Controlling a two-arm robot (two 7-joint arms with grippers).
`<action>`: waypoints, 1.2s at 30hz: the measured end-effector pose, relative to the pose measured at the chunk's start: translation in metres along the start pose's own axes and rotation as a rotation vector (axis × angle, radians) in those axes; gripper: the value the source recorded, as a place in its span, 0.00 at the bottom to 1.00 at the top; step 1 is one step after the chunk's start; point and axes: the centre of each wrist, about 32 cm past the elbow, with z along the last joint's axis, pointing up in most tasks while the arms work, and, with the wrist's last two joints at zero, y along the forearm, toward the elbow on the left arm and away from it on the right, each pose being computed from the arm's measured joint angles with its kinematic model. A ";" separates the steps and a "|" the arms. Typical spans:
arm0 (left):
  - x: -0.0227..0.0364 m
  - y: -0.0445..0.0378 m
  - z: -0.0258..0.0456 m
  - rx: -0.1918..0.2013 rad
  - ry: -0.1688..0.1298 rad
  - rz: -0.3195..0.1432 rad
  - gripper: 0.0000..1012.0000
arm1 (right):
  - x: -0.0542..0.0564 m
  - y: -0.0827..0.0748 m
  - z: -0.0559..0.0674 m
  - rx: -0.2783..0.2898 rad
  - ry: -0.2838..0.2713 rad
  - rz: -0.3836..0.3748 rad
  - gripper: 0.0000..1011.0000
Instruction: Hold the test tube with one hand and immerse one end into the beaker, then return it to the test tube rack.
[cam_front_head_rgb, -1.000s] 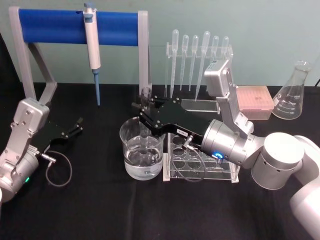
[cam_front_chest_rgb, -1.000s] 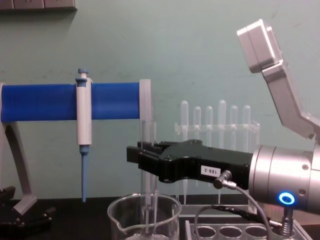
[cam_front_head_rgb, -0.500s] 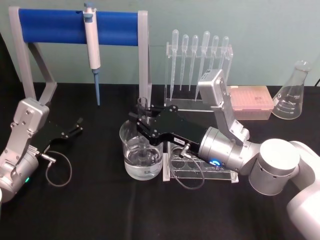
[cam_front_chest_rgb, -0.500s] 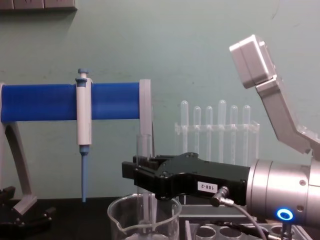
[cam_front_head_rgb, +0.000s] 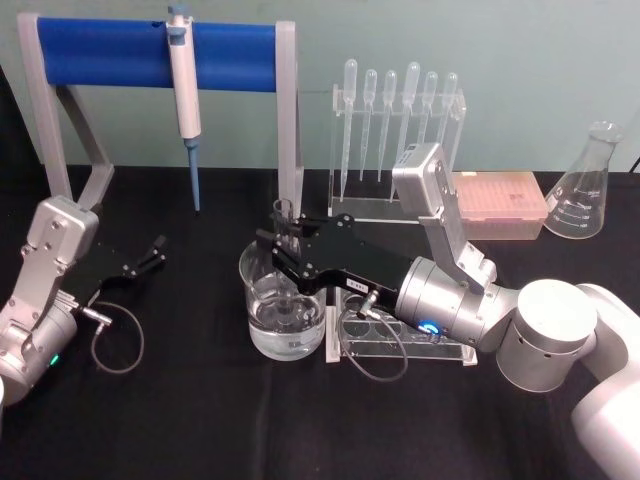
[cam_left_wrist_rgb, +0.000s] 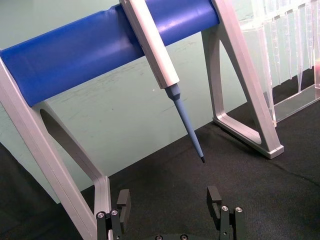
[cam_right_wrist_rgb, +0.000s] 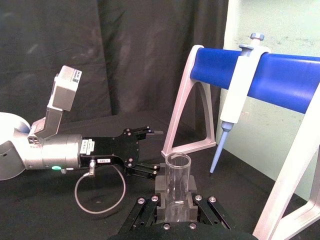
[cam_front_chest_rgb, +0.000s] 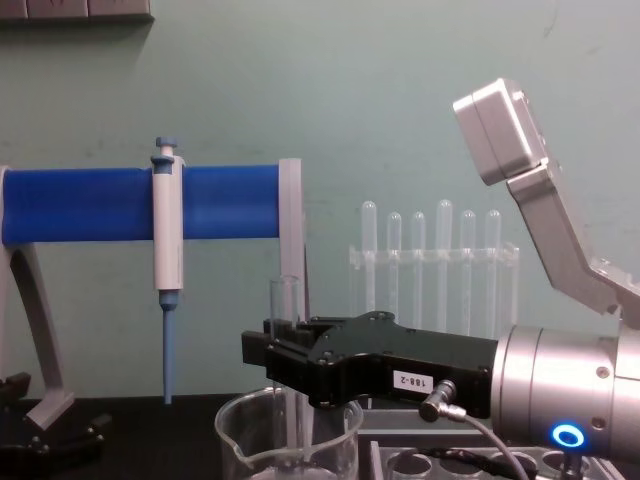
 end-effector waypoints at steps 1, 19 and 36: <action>0.0000 0.0000 0.0000 0.000 0.000 0.000 0.99 | 0.000 0.000 0.000 0.000 0.000 0.000 0.22; 0.0000 0.0000 0.0000 0.000 0.000 0.000 0.99 | 0.000 0.000 0.000 0.001 0.000 0.000 0.22; 0.0000 0.0000 0.0000 0.000 0.000 0.000 0.99 | 0.000 0.000 0.000 0.001 0.000 -0.001 0.22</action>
